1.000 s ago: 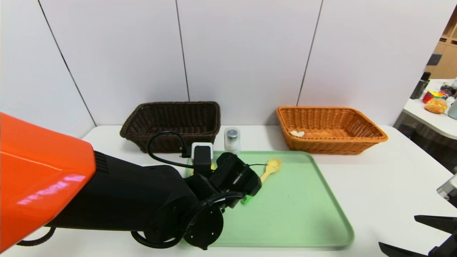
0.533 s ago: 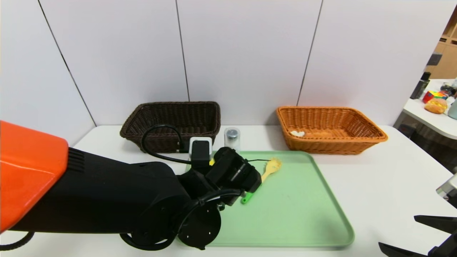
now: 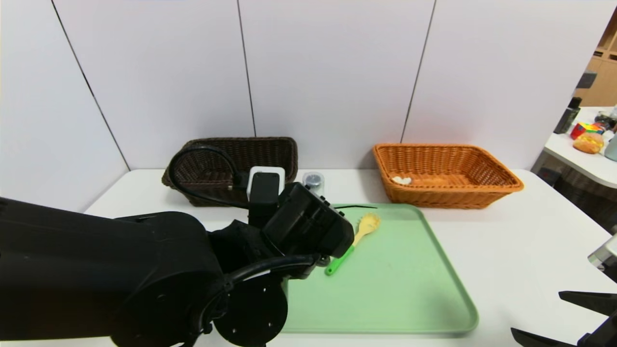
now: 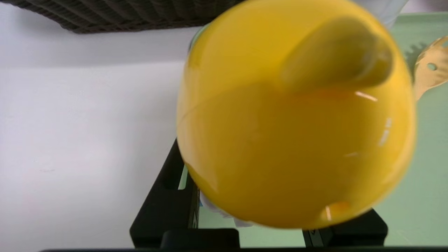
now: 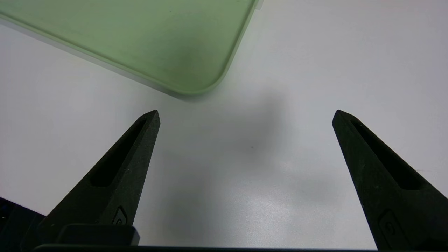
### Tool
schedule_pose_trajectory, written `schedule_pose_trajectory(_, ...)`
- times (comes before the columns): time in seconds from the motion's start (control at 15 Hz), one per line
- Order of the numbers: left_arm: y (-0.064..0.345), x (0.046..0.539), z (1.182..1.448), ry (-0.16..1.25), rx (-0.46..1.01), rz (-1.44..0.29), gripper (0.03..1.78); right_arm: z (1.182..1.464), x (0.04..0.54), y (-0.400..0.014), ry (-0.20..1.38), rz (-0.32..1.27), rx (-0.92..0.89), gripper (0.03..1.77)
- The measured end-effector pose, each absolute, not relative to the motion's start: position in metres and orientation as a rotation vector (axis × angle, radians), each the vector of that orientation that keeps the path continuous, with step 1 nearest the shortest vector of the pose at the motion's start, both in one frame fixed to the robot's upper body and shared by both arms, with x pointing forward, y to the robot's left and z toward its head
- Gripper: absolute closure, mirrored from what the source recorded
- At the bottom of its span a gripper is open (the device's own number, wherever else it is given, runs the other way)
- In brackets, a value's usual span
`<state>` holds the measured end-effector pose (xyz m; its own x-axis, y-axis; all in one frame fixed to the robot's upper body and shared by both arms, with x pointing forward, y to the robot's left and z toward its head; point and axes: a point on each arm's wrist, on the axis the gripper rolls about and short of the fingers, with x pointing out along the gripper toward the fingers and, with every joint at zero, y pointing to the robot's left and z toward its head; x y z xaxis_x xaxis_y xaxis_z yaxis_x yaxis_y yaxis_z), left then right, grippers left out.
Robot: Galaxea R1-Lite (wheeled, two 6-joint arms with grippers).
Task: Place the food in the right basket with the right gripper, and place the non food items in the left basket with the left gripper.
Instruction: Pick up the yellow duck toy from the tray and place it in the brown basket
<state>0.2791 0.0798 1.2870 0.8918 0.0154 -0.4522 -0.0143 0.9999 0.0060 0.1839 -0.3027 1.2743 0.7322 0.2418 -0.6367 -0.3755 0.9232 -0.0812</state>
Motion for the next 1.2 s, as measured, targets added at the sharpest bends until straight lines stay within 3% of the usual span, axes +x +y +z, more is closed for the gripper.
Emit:
schedule_pose_trajectory(0.6,0.100,0.270,1.350,0.269,0.034,-0.071,1.06,1.272,0.183,-0.302,0.676,0.348,-0.213,0.10)
schedule_pose_trajectory(0.8,0.106,0.284,1.367,0.181,0.041,-0.064,1.06,1.273,0.183,-0.302,0.672,0.347,-0.212,0.10)
schedule_pose_trajectory(1.2,0.127,0.327,1.386,0.153,0.035,-0.044,1.06,1.273,0.182,-0.303,0.666,0.348,-0.211,0.10)
